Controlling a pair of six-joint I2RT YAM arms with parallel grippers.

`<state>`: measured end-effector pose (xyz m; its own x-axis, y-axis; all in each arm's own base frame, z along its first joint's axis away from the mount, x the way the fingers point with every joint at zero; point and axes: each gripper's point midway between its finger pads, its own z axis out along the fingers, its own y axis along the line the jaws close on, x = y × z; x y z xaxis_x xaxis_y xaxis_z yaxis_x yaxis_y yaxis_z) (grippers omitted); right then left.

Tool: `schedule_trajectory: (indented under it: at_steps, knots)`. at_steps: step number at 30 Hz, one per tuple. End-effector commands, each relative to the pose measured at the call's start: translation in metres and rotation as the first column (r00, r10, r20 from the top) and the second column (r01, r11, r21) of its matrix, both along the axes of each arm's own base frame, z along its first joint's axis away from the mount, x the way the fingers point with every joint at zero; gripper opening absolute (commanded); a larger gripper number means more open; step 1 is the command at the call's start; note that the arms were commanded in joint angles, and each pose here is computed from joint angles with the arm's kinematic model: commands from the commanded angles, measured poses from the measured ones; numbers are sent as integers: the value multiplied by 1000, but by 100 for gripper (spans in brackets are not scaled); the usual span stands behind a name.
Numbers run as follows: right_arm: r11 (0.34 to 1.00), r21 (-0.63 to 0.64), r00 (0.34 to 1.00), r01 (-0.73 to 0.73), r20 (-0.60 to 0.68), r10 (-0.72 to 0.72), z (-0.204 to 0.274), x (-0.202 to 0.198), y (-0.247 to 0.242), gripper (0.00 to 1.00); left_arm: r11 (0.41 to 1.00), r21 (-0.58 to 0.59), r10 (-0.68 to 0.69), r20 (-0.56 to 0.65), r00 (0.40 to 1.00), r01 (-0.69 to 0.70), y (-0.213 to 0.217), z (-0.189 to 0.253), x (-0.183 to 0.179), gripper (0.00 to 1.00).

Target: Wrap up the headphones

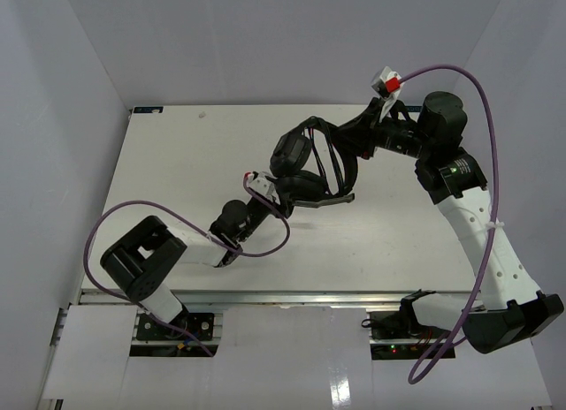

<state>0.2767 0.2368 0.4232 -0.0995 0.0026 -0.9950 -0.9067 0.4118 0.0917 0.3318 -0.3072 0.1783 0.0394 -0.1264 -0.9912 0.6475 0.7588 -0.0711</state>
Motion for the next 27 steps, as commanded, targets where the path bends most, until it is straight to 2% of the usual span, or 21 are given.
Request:
schedule_trajectory:
  at_steps: [1,5,7,9,11,14,17,21,24,27]
  knots:
    - [999,46,997,-13,75,10,25,-11,-4,8,993,-119,-20,37,999,25,13,29,-20,77]
    - [999,46,997,-15,76,11,25,-11,-4,8,977,-109,-183,32,983,185,14,27,-64,88]
    - [999,46,997,-15,77,11,26,-11,-4,8,976,-96,-198,7,980,198,20,20,-74,96]
    - [999,48,997,-12,77,8,27,-10,-4,8,978,-101,-186,-14,982,184,31,11,-83,97]
    - [999,49,997,-12,78,8,27,-10,-4,8,982,-110,-156,-15,988,153,39,9,-83,98]
    - [998,56,997,-16,74,12,29,-10,-3,8,979,-100,-181,-29,983,177,31,5,-81,98]
    - [998,58,997,-17,72,12,30,-10,-4,8,984,-73,-164,-41,986,161,17,3,-63,98]
    - [998,57,997,-21,73,17,29,-13,-4,8,997,-70,40,-43,998,-43,23,6,-16,98]
    - [998,53,998,-19,68,16,26,-14,-5,8,975,-87,205,-19,979,-206,38,15,12,98]
    - [999,51,997,-19,72,16,25,-14,-5,8,961,-78,267,8,964,-266,40,21,27,98]
